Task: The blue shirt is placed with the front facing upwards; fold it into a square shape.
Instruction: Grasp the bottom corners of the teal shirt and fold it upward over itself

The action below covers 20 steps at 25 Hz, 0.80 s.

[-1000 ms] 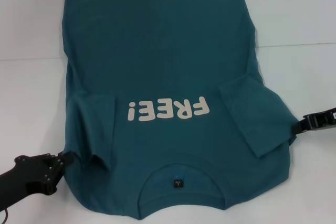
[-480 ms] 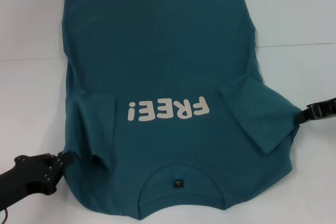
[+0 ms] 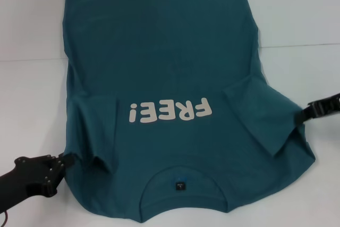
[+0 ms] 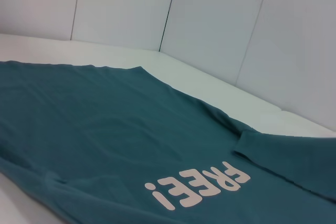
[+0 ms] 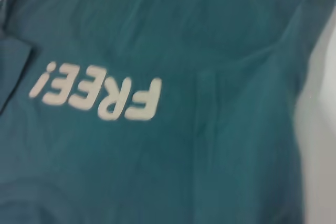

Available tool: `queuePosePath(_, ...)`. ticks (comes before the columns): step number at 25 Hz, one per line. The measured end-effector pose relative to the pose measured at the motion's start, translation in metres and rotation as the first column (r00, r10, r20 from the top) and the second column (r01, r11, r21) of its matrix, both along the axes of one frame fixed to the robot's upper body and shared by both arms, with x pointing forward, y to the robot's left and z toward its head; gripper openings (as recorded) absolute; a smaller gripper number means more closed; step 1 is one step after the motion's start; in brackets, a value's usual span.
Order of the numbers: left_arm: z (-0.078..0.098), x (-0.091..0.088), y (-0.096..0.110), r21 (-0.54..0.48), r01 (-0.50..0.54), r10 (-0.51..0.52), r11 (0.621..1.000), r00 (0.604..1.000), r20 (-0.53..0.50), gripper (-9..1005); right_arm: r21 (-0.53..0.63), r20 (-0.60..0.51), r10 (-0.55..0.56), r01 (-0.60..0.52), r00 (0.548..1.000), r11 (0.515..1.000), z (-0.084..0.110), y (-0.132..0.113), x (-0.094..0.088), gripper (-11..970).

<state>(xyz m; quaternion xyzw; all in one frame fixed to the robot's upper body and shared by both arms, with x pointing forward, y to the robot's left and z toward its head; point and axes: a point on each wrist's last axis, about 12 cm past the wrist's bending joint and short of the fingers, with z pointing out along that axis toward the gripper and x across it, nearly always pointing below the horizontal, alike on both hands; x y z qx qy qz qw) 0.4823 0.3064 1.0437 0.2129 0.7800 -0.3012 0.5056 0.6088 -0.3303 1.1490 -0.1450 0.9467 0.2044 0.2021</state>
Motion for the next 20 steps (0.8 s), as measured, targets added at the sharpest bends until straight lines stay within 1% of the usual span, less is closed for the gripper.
queuePosePath(2, 0.000, 0.000, 0.000, 0.000, 0.000, 0.000, 1.000, 1.000, 0.000, 0, -0.006, -0.037, 0.021, -0.022, 0.999, 1.000, -0.006, 0.006, -0.002, 122)
queuePosePath(5, 0.000, 0.000, -0.001, 0.000, 0.003, -0.003, 1.000, 1.000, 0.000, 1, -0.036, -0.073, 0.023, -0.025, 0.997, 0.999, -0.013, 0.009, -0.003, 136)
queuePosePath(8, 0.001, 0.000, -0.001, 0.000, 0.008, -0.008, 1.000, 1.000, 0.003, 1, -0.054, -0.070, 0.013, -0.016, 0.997, 0.998, -0.011, 0.008, -0.004, 150)
queuePosePath(13, 0.002, 0.000, -0.002, -0.006, 0.017, -0.017, 1.000, 1.000, 0.008, 1, -0.045, -0.090, 0.001, -0.005, 0.996, 0.999, -0.013, 0.003, -0.010, 173)
queuePosePath(17, 0.002, 0.000, -0.002, -0.009, 0.020, -0.020, 1.000, 1.000, 0.009, 0, -0.041, -0.107, -0.005, 0.001, 0.994, 0.999, -0.020, -0.004, -0.020, 359)
queuePosePath(20, 0.002, 0.000, -0.002, -0.009, 0.022, -0.022, 1.000, 1.000, 0.008, 0, -0.051, -0.074, -0.014, 0.010, 0.997, 0.999, -0.019, -0.007, -0.026, 489)
